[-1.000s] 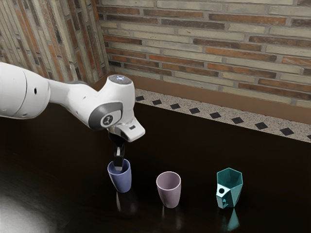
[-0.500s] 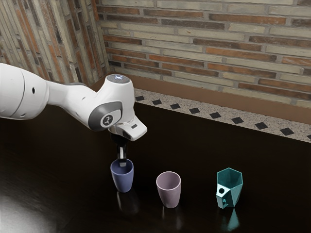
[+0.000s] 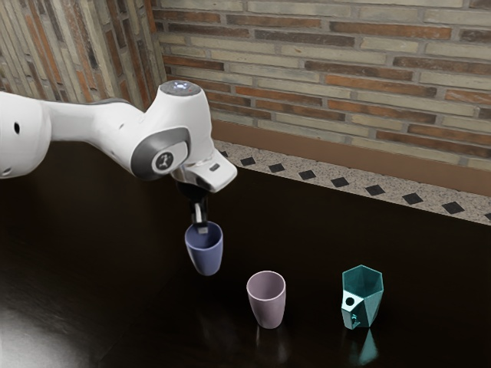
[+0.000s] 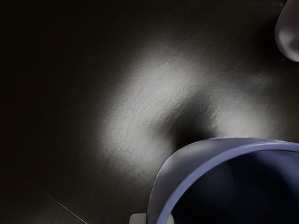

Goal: Place the left cup onto the right cup

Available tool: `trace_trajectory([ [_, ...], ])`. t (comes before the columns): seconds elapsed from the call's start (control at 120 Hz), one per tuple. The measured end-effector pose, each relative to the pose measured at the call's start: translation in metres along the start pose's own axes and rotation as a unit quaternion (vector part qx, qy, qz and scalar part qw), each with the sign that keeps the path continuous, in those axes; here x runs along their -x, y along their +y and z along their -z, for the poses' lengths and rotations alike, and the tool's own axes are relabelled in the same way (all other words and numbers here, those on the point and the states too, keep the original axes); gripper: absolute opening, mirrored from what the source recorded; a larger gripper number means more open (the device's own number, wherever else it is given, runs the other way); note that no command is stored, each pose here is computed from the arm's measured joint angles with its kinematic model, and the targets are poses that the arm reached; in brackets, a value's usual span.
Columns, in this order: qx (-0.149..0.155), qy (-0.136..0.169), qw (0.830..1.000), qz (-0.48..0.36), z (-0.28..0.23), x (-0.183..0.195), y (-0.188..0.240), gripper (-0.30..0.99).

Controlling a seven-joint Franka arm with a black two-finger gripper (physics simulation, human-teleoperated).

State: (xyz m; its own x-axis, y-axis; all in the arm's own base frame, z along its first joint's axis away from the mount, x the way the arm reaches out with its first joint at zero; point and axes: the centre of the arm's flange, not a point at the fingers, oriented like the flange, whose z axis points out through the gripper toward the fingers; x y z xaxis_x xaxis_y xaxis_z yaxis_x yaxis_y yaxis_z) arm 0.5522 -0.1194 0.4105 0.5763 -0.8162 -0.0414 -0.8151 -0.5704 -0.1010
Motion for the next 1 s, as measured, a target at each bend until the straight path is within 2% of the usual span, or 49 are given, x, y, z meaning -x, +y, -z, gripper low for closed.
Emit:
trace_trajectory([
  [0.183, -0.013, 0.012, 1.0, -0.007, 0.031, -0.018, 0.003, -0.09],
  [0.475, -0.015, 0.016, 1.0, -0.012, 0.053, -0.029, 0.021, -0.09],
  [0.617, -0.025, 0.029, 0.999, -0.017, 0.071, -0.041, 0.029, -0.09],
  [1.0, -0.034, 0.048, 0.997, -0.05, 0.078, -0.084, 0.07, -0.09],
])
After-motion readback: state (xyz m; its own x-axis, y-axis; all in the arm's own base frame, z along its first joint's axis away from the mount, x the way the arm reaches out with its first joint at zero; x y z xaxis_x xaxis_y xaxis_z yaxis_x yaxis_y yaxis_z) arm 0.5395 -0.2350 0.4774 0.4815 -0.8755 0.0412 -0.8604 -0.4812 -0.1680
